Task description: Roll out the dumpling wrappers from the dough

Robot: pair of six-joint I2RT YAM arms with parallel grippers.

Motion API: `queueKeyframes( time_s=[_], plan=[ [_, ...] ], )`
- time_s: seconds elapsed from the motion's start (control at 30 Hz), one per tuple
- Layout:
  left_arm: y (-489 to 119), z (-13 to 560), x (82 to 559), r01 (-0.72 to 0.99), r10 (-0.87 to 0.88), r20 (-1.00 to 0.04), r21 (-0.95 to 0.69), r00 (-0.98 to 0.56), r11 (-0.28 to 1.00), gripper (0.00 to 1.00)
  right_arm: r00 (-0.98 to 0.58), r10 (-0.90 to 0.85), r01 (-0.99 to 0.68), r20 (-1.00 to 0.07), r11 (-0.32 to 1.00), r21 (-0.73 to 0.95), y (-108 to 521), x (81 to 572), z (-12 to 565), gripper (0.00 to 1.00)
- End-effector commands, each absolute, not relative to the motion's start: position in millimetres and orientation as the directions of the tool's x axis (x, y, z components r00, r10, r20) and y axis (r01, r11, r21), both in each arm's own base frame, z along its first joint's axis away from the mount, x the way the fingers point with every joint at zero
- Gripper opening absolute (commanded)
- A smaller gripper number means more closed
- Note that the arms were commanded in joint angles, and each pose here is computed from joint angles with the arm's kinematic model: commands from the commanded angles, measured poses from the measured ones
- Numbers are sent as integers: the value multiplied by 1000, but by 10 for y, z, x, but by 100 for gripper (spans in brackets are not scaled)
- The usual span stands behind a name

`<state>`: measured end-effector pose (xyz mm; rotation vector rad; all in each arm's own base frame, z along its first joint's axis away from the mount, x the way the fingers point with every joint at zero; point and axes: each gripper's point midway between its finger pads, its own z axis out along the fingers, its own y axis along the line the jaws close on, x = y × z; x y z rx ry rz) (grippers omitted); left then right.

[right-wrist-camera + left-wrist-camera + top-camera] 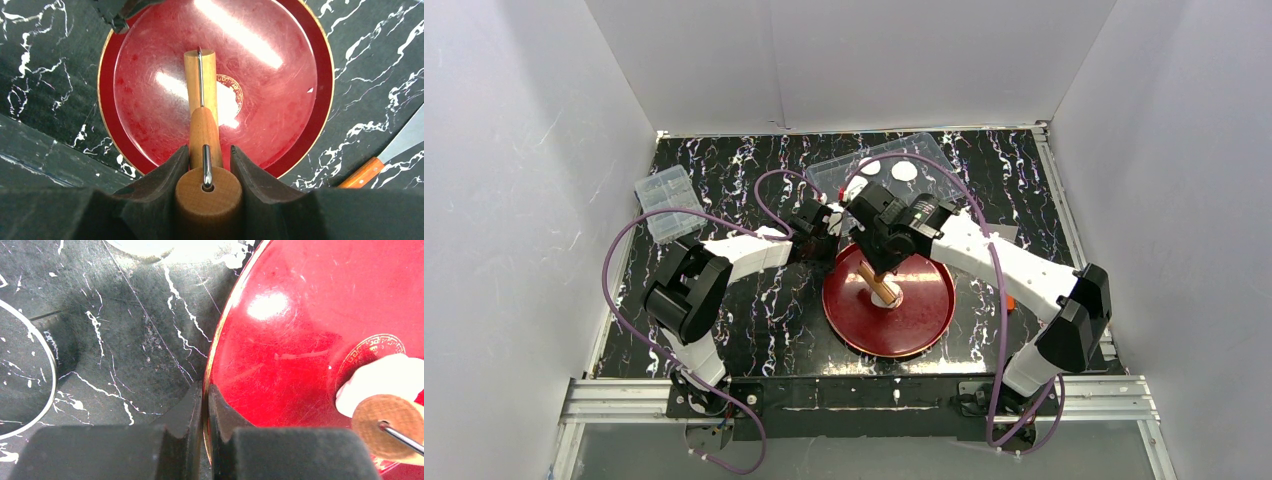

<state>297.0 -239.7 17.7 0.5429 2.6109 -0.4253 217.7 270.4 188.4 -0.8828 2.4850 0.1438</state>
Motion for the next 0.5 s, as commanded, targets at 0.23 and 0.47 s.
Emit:
queueKeyframes(
  time_s=[0.23,0.47],
  plan=[
    [-2148,-9,2810,425,348,-390,-128,-853,896,0,-704,-541,-604,-460,797,-13,2703,2143,1586,1],
    [-2148,-17,2803,425,349,-387,-130,-854,896,0,-710,-546,-584,-444,809,-61,2592,2184,1566,1]
  ],
)
